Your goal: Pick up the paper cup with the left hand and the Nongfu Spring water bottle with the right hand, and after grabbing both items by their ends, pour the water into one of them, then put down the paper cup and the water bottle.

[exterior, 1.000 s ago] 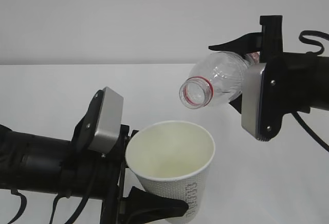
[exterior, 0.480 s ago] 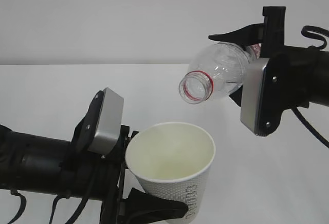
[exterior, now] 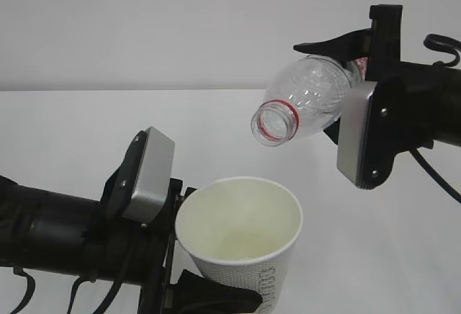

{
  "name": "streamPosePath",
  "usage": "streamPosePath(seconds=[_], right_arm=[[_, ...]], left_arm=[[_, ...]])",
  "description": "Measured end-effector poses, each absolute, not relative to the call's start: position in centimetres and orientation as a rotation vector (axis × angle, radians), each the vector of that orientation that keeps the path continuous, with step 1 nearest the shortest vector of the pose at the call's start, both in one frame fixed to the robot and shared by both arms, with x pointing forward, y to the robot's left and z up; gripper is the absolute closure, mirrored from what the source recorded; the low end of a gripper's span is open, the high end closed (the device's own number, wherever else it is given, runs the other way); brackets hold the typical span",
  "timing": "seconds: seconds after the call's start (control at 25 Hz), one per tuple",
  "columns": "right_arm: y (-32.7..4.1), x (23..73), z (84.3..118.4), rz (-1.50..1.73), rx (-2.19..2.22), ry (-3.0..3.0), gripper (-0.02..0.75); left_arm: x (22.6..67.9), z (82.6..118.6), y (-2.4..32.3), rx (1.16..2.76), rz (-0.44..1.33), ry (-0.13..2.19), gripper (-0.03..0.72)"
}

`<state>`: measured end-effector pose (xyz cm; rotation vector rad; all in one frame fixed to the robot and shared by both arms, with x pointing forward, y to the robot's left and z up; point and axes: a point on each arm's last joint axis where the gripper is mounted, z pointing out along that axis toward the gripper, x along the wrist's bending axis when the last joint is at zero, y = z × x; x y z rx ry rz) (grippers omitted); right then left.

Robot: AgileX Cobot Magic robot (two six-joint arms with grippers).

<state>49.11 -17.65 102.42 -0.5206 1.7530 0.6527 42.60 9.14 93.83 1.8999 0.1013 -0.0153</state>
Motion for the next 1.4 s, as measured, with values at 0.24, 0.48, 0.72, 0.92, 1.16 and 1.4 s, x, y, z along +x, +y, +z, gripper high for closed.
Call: streamPosePath(seconds=[0.24,0.48,0.72,0.92,1.16,1.4], right_arm=[[-17.58,49.07,102.56,0.656,-0.534,1.732,0.217],[-17.57,49.07,102.57,0.641,-0.553,1.722,0.217],[-17.56,49.09,102.68,0.615,-0.582,1.696,0.217],[-17.59,49.14,102.76,0.603,-0.583,1.684,0.217],[-17.65,49.21,102.82,0.591,-0.581,1.676,0.217],[-17.68,49.24,102.85,0.589,-0.574,1.674,0.217]], left_arm=[[42.56,93.81,9.15,1.902,-0.017,0.096,0.160],[42.55,93.80,9.15,1.903,-0.017,0.094,0.160],[42.55,93.80,9.15,1.903,-0.017,0.094,0.160],[42.80,93.91,9.13,1.889,-0.006,0.131,0.160],[42.97,93.77,9.19,1.903,0.011,0.147,0.160],[43.02,93.80,9.19,1.899,0.015,0.154,0.160]])
